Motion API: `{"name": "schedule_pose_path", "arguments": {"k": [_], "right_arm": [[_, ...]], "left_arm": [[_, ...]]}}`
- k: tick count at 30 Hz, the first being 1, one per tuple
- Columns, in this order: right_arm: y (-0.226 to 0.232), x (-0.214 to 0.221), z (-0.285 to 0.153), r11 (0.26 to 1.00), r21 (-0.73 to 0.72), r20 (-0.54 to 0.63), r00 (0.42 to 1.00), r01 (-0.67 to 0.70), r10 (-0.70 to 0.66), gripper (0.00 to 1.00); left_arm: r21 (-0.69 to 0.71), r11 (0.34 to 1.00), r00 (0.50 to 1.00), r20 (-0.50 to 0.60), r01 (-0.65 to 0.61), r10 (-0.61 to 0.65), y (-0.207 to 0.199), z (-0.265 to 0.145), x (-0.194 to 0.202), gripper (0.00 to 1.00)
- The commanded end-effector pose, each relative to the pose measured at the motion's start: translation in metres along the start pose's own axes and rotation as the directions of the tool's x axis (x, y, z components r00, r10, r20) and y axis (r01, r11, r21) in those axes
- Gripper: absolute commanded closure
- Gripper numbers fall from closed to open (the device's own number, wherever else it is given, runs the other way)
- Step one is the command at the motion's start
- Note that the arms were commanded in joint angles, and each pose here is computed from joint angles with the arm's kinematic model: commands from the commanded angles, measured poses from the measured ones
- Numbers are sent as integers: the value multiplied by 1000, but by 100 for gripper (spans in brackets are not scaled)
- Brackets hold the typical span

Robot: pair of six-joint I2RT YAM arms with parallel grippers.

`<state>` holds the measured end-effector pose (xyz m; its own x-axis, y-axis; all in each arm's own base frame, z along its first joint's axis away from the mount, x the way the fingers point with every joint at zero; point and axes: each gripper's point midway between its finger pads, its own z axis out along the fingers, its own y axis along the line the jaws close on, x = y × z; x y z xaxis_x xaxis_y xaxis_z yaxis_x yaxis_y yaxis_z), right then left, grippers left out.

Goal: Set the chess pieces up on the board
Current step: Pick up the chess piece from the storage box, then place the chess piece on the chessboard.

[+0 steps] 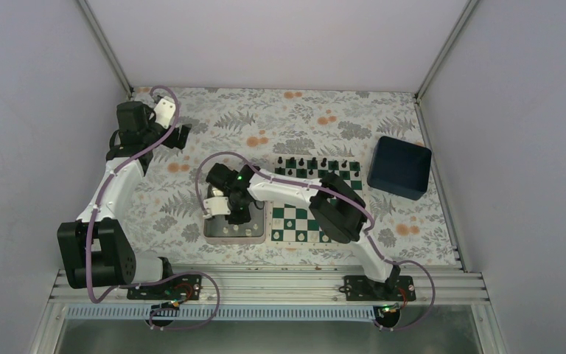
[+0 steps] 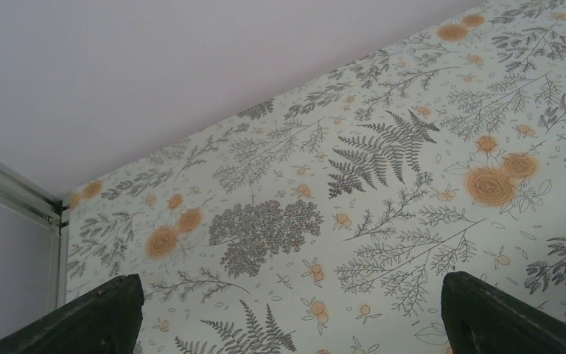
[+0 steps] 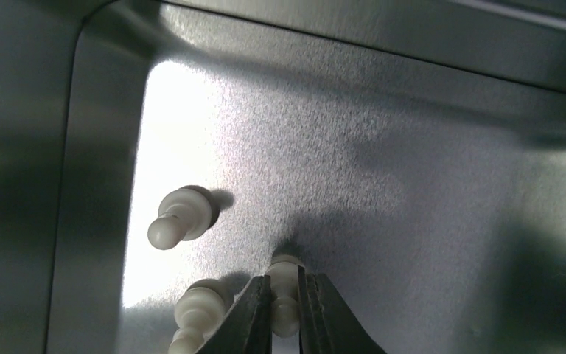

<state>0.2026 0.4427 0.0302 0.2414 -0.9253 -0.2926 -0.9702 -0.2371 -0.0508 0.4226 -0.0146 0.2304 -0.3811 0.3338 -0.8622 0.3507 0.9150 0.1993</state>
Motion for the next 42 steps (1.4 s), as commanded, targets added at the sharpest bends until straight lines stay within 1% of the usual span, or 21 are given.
{"name": "schedule_pose_path", "arguments": {"k": [1, 3, 6, 12, 15, 18, 21, 24, 27, 29, 32, 34, 42], "right_arm": [[-4, -10, -3, 1000, 27, 19, 1000, 9, -9, 92], [-6, -8, -10, 999, 48, 18, 1000, 7, -8, 94], [-15, -7, -34, 995, 95, 35, 999, -7, 4, 95], [-32, 11, -107, 978, 193, 92, 993, -85, 68, 95], [-33, 36, -137, 963, 238, 103, 989, -130, 109, 95], [-33, 79, -150, 946, 257, 87, 979, -199, 182, 94], [-21, 125, -152, 929, 251, 71, 963, -270, 261, 94], [-2, 161, -147, 924, 227, 58, 952, -307, 302, 93], [15, 184, -136, 923, 205, 45, 945, -326, 324, 93], [23, 196, -122, 922, 190, 16, 940, -336, 340, 92], [33, 204, -102, 926, 151, -12, 936, -347, 353, 92], [37, 203, -94, 930, 119, -5, 936, -349, 352, 92], [44, 192, -76, 939, 27, 11, 939, -343, 343, 91]], "left_arm": [[-2, 1000, 999, 33, -19, 19, 0, -6, -8, 0], [-1, 1000, 999, 31, -18, 18, 0, -6, -7, 0], [0, 1000, 999, 29, -17, 17, 0, -5, -6, 0], [-13, 1000, 999, 28, -18, 18, 3, -6, -7, 0], [-6, 1000, 999, 28, -16, 16, 2, -5, -7, 0], [0, 1000, 1000, 26, -15, 15, 1, -4, -7, 0], [-4, 1000, 1000, 24, -13, 14, 2, -3, -7, 0], [6, 1000, 1000, 18, -12, 12, 1, -1, -6, 0], [15, 1000, 1000, 13, -11, 11, -1, 1, -5, 0], [17, 1000, 1000, 12, -11, 11, -1, 1, -6, 0], [18, 1000, 1000, 11, -9, 9, -1, 0, -6, 0], [15, 1000, 1000, 16, -12, 12, -1, -2, -9, 0], [11, 1000, 1000, 14, -12, 12, -1, -2, -8, 0]]}}
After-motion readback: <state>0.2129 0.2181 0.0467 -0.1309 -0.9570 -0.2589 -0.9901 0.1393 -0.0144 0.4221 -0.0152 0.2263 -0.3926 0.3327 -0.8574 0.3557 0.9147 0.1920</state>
